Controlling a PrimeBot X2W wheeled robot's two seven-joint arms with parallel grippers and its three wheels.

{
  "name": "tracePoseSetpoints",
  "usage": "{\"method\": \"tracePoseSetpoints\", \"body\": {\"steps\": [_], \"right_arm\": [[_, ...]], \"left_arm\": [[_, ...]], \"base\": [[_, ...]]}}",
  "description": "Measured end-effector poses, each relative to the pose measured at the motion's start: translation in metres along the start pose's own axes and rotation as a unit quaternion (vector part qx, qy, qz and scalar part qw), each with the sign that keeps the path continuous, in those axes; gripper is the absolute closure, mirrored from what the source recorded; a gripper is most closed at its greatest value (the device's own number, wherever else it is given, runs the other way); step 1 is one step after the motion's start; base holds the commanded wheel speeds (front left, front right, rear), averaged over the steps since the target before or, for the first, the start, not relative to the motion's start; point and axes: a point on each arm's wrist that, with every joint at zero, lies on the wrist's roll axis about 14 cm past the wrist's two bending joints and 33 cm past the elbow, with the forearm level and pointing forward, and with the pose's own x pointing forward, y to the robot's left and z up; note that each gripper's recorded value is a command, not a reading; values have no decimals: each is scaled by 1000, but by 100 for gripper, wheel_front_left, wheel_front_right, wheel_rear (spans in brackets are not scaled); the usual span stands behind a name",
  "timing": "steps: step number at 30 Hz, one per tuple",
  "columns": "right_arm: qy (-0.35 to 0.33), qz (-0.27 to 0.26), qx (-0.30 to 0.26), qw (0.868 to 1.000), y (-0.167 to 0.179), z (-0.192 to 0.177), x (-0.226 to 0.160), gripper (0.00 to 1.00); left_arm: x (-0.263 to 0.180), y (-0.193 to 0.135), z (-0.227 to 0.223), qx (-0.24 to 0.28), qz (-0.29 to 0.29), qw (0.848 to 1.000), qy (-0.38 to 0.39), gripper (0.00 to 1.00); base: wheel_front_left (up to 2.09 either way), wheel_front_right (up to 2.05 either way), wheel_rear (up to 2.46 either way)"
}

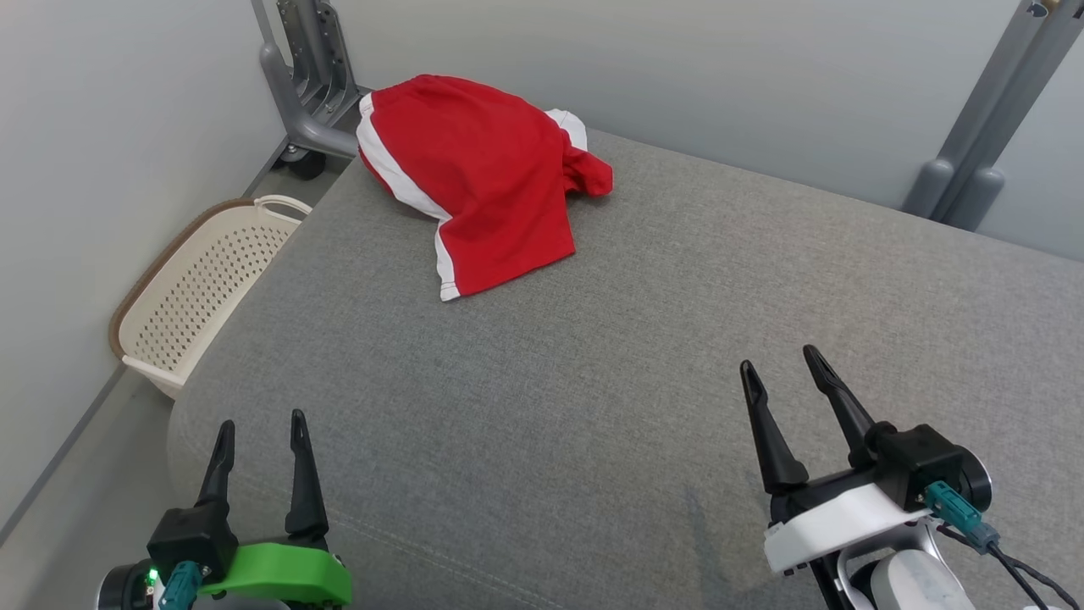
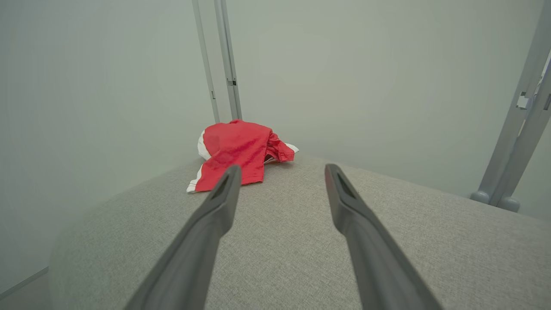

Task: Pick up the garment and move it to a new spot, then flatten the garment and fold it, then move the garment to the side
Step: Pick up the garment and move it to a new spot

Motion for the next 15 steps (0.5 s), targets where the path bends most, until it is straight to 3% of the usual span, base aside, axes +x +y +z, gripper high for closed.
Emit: {"method": "tracePoseSetpoints", "body": {"steps": [11,15], "right_arm": [[2,-11,-5,1000,-6,1,-5,0],[5,-19,-6,1000,-10,0,-11,0]], "left_arm": [[-1,-4,-3,-8,-12,1000,3,0],[21,-12,22,10,-44,998,-32,0]], "base": [[0,0,0],[0,0,0]]}}
